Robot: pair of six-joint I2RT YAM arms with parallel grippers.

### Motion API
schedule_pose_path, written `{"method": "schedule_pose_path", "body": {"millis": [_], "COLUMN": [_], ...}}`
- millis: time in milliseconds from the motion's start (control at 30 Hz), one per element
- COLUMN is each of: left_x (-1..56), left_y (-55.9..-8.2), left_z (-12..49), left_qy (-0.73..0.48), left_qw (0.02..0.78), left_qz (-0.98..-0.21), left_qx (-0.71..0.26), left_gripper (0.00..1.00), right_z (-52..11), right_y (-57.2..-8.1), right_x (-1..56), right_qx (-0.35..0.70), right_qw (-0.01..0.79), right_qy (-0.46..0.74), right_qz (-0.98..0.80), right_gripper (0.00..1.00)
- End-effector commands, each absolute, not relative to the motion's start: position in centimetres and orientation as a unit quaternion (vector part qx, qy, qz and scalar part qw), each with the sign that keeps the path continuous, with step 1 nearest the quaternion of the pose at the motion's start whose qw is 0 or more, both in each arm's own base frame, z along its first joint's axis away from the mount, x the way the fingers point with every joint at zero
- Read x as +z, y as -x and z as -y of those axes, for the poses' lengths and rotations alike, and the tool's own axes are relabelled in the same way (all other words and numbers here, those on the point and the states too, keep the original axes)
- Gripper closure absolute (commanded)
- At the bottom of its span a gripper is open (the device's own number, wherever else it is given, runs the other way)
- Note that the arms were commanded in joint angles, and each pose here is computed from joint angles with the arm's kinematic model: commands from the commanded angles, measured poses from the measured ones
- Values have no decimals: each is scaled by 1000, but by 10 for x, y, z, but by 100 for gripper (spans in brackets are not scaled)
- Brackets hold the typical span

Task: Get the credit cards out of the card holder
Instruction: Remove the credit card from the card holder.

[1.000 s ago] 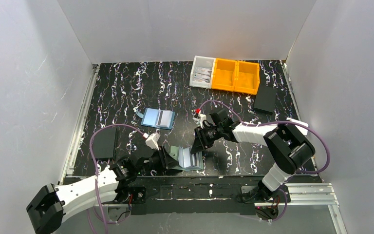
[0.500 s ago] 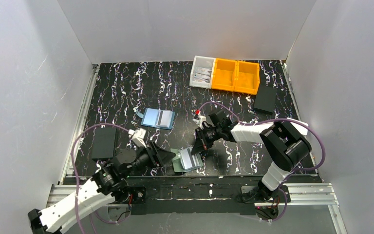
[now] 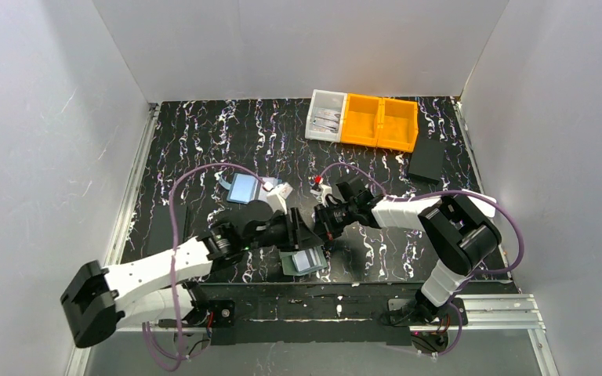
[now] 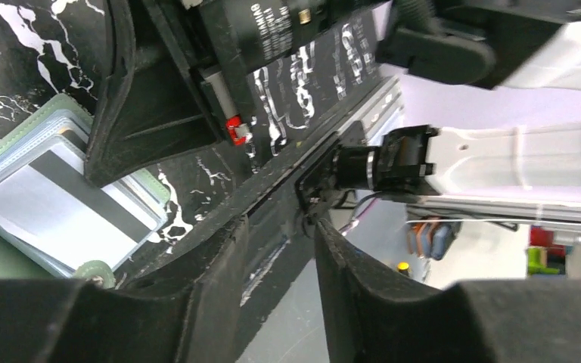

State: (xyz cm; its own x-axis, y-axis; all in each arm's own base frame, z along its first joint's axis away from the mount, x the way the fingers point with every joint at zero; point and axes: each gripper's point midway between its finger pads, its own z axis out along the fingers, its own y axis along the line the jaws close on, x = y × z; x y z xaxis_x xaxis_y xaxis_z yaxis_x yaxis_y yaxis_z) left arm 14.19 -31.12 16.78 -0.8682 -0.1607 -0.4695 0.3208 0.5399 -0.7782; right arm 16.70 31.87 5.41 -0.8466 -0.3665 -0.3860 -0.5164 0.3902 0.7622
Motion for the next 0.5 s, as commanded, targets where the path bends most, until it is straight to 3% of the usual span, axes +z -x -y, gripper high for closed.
{"method": "schedule_pose_path", "body": {"millis": [0, 167, 467], "left_x": [144, 80, 37], "left_y": [-143, -142, -151], "left_z": [323, 297, 248], "left_qy": [-40, 14, 62], "left_qw": [222, 206, 240], "left_qz": [-861, -899, -907], "left_qx": [-456, -387, -340], "left_gripper": [70, 77, 74], "right_z": [-320, -315, -309], "right_y": [-193, -197, -199], "right_x": [71, 76, 78], "right_qx": [484, 485, 495], "right_qw": [142, 156, 169], "right_qy": [276, 273, 271], "right_qz": [-818, -816, -808], "right_gripper": [99, 99, 99]}}
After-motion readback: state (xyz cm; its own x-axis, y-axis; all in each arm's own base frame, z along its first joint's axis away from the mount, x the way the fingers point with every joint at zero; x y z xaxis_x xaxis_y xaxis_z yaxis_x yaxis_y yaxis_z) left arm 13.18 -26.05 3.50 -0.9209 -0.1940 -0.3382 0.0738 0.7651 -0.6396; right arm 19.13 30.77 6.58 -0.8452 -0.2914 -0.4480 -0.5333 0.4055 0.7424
